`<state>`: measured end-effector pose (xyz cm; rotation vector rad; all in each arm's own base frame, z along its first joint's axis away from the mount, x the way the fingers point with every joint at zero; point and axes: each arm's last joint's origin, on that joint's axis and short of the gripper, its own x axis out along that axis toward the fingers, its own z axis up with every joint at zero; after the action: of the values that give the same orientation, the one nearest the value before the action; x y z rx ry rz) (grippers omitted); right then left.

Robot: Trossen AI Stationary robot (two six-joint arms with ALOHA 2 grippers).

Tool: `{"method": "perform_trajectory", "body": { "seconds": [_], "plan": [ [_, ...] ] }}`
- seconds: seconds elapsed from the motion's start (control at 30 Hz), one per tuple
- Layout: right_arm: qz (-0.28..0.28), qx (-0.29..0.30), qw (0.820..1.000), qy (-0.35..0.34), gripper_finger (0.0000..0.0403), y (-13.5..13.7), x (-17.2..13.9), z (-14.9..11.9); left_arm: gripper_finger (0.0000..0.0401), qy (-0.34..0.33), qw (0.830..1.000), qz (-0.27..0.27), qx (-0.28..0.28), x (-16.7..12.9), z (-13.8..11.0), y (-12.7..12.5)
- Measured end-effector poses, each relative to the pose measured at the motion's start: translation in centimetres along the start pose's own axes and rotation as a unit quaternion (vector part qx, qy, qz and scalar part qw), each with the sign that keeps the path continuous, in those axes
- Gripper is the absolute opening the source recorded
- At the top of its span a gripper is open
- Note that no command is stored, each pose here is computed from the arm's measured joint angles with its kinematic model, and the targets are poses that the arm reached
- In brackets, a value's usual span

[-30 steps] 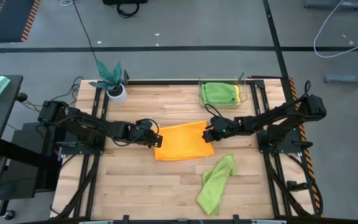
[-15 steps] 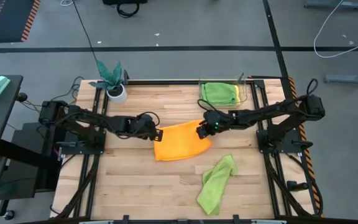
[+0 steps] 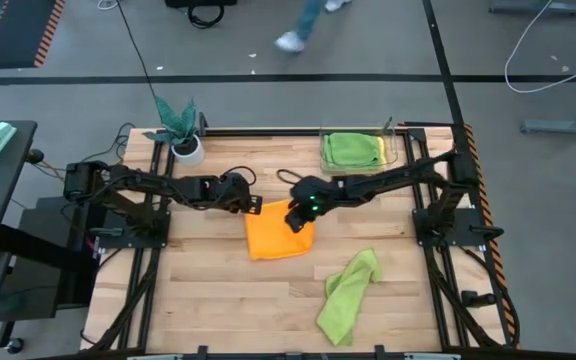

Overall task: Fold microfiber towels
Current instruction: Fold the orange towel

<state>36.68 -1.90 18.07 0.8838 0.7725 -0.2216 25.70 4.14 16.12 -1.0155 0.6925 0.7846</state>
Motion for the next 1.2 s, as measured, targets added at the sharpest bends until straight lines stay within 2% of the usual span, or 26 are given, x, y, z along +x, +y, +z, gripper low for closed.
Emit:
{"method": "perform_trajectory", "body": {
  "seconds": [0.27, 0.57, 0.77, 0.87, 1.2],
  "plan": [
    [0.026, -0.058, 0.997, 0.035, 0.0, 4.1, 3.5, 1.8, 0.0038, -0.013, 1.0, 0.013, -0.003, 0.2, 1.4, 0.8],
    [0.011, -0.064, 0.995, 0.076, 0.0, 4.7, 7.2, 2.0, 0.0017, -0.002, 1.0, 0.007, -0.019, 0.4, 2.7, 1.5],
    [0.004, -0.07, 0.995, 0.066, 0.0, 5.5, 7.3, 2.6, 0.0009, 0.0, 1.0, 0.008, -0.018, 0.4, 2.7, 1.5],
    [0.002, -0.093, 0.994, 0.061, 0.0, 5.6, 7.5, 2.8, 0.0014, -0.001, 1.0, 0.007, -0.02, 0.4, 2.7, 1.5],
    [0.03, -0.141, 0.987, 0.066, 0.0, 5.4, 7.6, 3.4, 0.0006, -0.001, 0.999, 0.008, -0.033, 0.4, 2.6, 1.5]
  ]
}}
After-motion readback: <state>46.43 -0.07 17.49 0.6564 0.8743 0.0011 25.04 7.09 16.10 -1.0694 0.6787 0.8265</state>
